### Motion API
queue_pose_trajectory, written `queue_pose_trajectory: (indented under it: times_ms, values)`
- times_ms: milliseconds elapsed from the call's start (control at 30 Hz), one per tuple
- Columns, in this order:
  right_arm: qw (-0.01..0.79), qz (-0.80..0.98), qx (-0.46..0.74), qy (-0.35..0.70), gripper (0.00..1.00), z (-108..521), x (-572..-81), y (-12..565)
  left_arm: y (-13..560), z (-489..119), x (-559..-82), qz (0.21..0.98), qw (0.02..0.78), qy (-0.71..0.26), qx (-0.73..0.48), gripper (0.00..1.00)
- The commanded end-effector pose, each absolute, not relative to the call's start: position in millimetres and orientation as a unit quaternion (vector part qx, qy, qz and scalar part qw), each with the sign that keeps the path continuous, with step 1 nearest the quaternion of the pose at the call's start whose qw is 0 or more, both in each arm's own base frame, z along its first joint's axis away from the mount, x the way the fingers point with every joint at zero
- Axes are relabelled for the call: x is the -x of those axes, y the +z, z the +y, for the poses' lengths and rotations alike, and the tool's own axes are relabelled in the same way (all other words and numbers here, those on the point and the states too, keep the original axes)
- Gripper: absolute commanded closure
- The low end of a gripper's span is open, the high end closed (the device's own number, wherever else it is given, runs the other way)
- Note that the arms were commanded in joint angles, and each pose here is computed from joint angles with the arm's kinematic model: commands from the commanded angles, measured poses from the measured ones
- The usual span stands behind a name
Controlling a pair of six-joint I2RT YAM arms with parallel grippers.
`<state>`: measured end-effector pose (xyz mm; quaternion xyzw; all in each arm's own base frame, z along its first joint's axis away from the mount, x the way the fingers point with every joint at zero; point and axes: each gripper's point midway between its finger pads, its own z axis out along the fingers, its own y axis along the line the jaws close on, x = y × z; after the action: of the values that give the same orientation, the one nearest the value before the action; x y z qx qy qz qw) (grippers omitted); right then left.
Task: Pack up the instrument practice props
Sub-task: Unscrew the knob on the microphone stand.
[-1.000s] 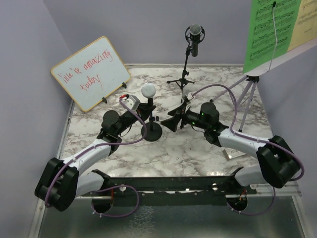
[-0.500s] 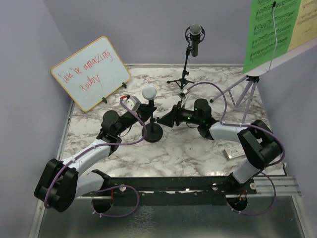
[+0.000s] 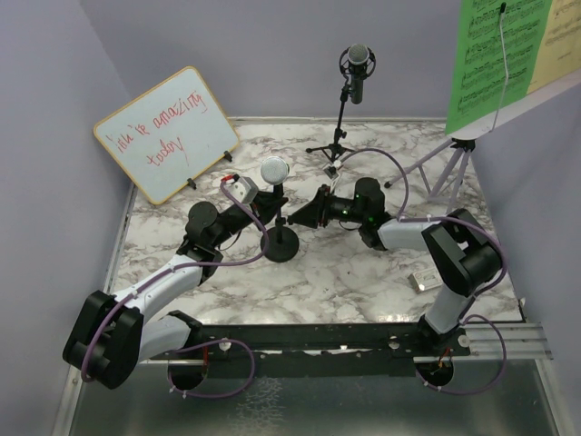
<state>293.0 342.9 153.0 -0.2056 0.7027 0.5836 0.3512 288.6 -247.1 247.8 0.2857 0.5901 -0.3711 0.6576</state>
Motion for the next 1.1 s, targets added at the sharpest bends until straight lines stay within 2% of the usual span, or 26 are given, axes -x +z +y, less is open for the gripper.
queue_pose_trajectory:
  times_ms: [0, 267, 733, 833, 933, 1067]
  values:
    - [0.348, 0.681, 0.23, 0.602, 0.6, 349, -294, 161, 257, -257, -280, 0.579, 0.643, -0.399, -0.303, 1.0]
    - [0.329, 0.674, 0.252, 0.612, 0.68, 352, -288, 149, 259, -257, -279, 0.576, 0.644, -0.401, -0.305, 1.0]
    - [0.324, 0.661, 0.27, 0.621, 0.65, 343, -276, 154, 257, -258, -278, 0.577, 0.64, -0.403, -0.309, 1.0]
    - [0.325, 0.662, 0.271, 0.619, 0.73, 343, -277, 154, 256, -258, -278, 0.577, 0.639, -0.403, -0.309, 1.0]
    - [0.333, 0.659, 0.28, 0.614, 0.84, 343, -278, 153, 256, -258, -277, 0.577, 0.638, -0.404, -0.31, 1.0]
    - [0.357, 0.664, 0.305, 0.582, 0.91, 340, -283, 145, 255, -260, -278, 0.579, 0.635, -0.407, -0.31, 1.0]
